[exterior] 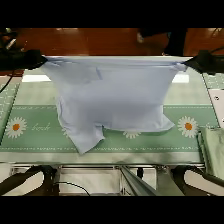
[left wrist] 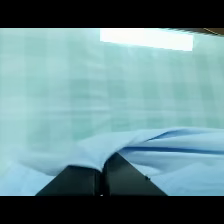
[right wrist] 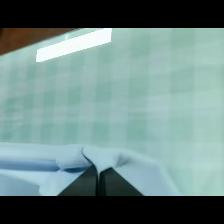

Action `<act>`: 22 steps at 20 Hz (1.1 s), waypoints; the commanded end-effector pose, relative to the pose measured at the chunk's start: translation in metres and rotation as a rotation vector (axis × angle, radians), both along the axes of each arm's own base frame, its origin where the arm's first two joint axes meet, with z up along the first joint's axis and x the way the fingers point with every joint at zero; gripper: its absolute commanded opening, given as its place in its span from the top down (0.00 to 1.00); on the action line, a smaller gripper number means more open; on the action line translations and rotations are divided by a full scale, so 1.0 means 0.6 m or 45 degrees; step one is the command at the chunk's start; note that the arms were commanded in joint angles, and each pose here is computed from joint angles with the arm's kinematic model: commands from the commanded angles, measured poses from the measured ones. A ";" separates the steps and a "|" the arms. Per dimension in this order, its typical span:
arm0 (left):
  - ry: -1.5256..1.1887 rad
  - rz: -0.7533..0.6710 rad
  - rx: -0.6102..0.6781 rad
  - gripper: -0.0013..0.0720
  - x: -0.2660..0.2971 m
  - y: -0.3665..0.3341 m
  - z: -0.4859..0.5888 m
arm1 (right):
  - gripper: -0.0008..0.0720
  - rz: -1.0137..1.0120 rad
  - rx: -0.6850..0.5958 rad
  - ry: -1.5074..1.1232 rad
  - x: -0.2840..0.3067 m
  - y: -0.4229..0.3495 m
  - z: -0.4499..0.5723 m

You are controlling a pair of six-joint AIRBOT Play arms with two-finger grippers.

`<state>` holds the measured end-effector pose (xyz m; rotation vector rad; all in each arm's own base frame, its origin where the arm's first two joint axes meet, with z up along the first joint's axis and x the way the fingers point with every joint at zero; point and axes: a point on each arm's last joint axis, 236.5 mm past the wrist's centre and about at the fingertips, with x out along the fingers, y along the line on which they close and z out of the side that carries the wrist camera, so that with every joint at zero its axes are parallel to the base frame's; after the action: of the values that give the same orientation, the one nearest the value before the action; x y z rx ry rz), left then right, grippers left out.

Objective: Fold the shirts.

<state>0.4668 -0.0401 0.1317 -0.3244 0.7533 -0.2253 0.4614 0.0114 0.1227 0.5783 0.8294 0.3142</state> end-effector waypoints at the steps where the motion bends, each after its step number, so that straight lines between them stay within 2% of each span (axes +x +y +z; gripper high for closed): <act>1: 0.071 0.036 -0.143 0.95 0.082 -0.016 -0.073 | 0.95 -0.026 0.172 0.085 0.114 0.001 -0.100; 4: 0.152 0.029 -0.273 0.95 0.099 -0.043 -0.110 | 0.95 -0.063 0.280 0.129 0.181 0.030 -0.136; 5: 0.179 0.018 -0.286 0.92 0.096 -0.048 -0.120 | 0.81 -0.079 0.320 0.142 0.195 0.037 -0.140; 6: 0.207 0.001 -0.289 0.61 0.089 -0.053 -0.128 | 0.37 -0.091 0.356 0.156 0.202 0.040 -0.140; 7: 0.240 -0.017 -0.296 0.02 0.080 -0.055 -0.132 | 0.13 -0.077 0.377 0.160 0.202 0.045 -0.133; 11: 0.529 -0.096 -0.202 0.02 -0.012 0.028 -0.151 | 0.13 0.038 0.389 0.184 0.132 -0.023 -0.052; 12: 0.631 -0.090 -0.201 0.02 -0.048 0.059 -0.159 | 0.13 0.062 0.339 0.195 0.097 -0.057 -0.034; 15: 0.835 0.010 -0.318 0.02 -0.146 0.118 -0.183 | 0.14 0.024 -0.099 0.389 -0.034 -0.171 -0.067; 16: 0.876 0.044 -0.354 0.02 -0.179 0.122 -0.198 | 0.14 -0.070 -0.126 0.436 -0.069 -0.191 -0.085; 20: 0.973 0.138 -0.455 0.02 -0.322 0.089 -0.294 | 0.14 -0.323 0.091 0.438 -0.183 -0.131 -0.181; 22: 0.938 0.164 -0.549 0.02 -0.348 0.055 -0.324 | 0.14 -0.351 0.166 0.433 -0.231 -0.084 -0.213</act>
<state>0.2960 0.0152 -0.0348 -0.7915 1.4240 -0.1418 0.3663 -0.0619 0.0284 0.7934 1.0855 0.0720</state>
